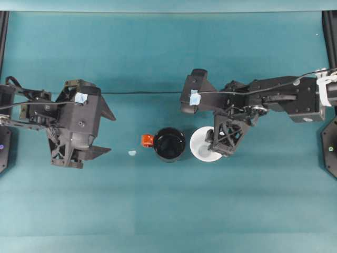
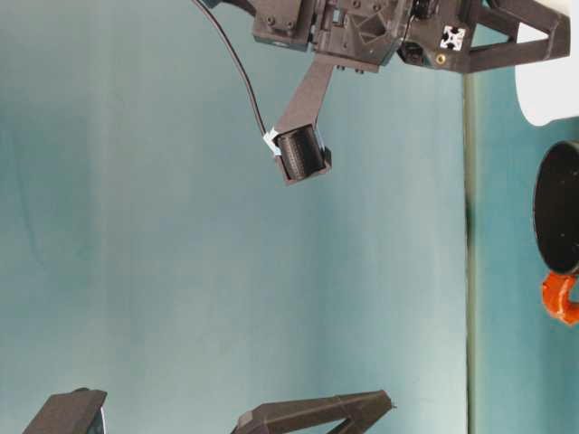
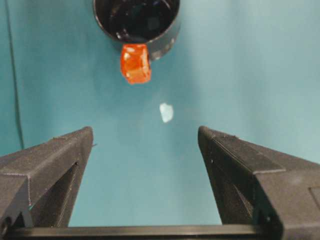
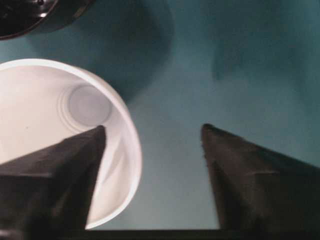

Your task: Put the paper cup into the moved red handle cup holder.

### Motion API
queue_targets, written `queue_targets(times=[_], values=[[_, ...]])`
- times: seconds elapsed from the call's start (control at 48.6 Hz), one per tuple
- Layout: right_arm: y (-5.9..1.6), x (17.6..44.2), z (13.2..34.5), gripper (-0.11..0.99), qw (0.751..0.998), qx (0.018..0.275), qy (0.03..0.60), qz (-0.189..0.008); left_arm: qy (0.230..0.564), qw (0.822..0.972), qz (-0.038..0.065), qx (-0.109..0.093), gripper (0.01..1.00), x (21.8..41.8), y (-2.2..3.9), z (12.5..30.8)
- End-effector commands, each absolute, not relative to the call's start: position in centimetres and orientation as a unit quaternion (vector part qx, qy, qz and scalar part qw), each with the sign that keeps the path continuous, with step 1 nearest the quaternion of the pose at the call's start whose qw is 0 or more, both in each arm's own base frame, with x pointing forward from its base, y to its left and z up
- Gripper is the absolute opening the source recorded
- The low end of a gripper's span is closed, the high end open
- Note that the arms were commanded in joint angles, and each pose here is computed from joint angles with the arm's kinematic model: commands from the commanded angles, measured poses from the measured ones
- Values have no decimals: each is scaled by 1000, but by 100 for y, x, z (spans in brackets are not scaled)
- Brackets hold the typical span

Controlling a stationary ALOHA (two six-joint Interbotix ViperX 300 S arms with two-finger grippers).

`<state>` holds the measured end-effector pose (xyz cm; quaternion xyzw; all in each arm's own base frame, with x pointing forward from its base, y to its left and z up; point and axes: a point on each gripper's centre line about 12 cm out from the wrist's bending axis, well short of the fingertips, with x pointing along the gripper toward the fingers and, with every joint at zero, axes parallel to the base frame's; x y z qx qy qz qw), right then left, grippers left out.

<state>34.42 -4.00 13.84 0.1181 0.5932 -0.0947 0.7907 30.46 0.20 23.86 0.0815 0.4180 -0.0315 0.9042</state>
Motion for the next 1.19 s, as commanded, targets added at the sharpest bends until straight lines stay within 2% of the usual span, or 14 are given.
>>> queue_targets(times=[0.0,0.124,0.247,0.371,0.659,0.865,0.968,1.174], values=[[-375,3469,1419,277,796,117,587,-91,404,910,-30,83,909,3054,26,2467],[-368,3455,1400,72,794,115,590,-89,404,910,-30,84,909,3054,26,2467],[-336,3460,1401,-40,795,112,590,-85,405,910,-31,85,909,3055,26,2462],[-315,3458,1405,-79,795,111,591,-84,404,910,-31,85,909,3054,26,2467],[-289,3460,1492,-82,795,118,589,-83,403,911,-30,84,909,3056,26,2473],[-333,3405,1935,-84,799,120,583,-85,404,910,-30,84,894,3058,21,2468],[-368,3379,2244,-84,812,120,565,-87,403,911,-30,84,891,3059,21,2478],[-397,3405,2658,-84,842,120,519,-86,403,911,-30,83,892,3055,20,2477]])
